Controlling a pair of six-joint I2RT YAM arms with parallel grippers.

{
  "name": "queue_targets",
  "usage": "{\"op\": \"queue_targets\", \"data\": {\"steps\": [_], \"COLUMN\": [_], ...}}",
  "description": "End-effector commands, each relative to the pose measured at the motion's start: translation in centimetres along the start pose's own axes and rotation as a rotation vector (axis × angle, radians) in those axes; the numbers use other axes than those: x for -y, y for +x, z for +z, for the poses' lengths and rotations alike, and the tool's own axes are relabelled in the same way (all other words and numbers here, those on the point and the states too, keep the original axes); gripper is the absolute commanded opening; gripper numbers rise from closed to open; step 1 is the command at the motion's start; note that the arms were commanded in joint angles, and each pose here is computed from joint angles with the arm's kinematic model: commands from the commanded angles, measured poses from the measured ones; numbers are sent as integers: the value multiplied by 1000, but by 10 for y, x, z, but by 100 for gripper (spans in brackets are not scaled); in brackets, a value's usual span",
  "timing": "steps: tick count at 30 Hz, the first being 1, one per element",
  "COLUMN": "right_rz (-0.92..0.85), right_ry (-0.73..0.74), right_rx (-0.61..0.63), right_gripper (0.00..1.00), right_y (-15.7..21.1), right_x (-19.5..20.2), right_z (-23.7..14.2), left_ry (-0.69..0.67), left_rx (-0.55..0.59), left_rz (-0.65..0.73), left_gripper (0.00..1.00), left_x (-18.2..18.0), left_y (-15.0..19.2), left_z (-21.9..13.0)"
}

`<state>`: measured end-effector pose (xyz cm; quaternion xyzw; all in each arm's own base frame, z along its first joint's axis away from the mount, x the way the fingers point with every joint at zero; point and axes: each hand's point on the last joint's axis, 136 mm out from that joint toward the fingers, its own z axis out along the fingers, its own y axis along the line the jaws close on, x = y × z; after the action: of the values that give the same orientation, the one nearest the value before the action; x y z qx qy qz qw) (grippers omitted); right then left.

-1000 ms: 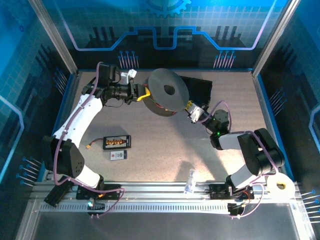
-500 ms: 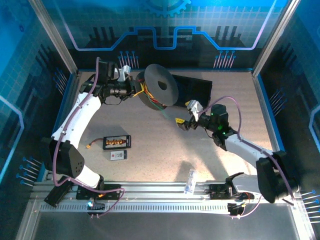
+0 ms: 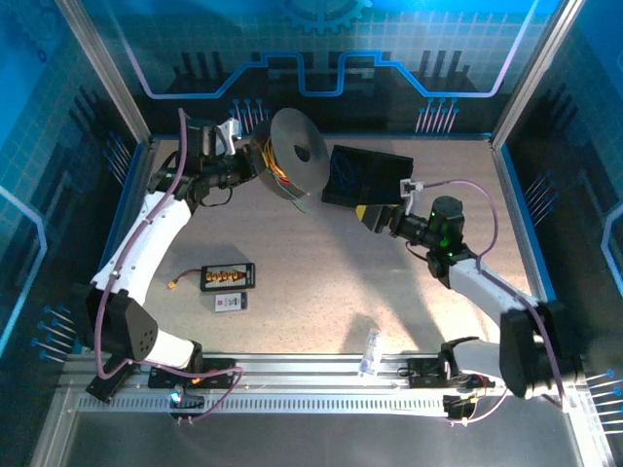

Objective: Wrap the cables

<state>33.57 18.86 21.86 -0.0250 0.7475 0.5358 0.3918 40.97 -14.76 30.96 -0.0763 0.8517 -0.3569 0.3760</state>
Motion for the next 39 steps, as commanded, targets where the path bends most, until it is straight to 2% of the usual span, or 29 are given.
{"op": "queue_targets", "data": {"steps": [1,3,6,9,14,17,23,29,39], "right_rz": [265,393,592,712,894,986,1066,1074,1073], "right_ry": [-222,-230,-204,-190,-156,-171,-196,-169,-168], "right_rx": [-77,-89,-200,-269,-281,-228,-127,-115,-86], "right_gripper": [92,83,77,77,80,71,66,67,63], "right_y": [-1,4,27,45,66,67,66,64,49], "right_x": [-27,-20,-10,-14,-15,-11,0,2,-5], "right_z": [9,17,35,46,62,66,62,62,61], "left_ry": [187,211,251,279,323,337,349,348,364], "left_rx": [207,237,280,310,339,331,315,305,276], "left_rz": [174,212,277,360,431,436,447,452,454], "left_gripper": [0,0,0,0,0,0,0,0,0], "left_x": [59,66,78,93,108,110,113,112,112], "left_y": [-38,-36,-32,-25,-13,-9,0,4,15], "left_z": [-31,-34,-38,-39,-38,-36,-34,-33,-31]}}
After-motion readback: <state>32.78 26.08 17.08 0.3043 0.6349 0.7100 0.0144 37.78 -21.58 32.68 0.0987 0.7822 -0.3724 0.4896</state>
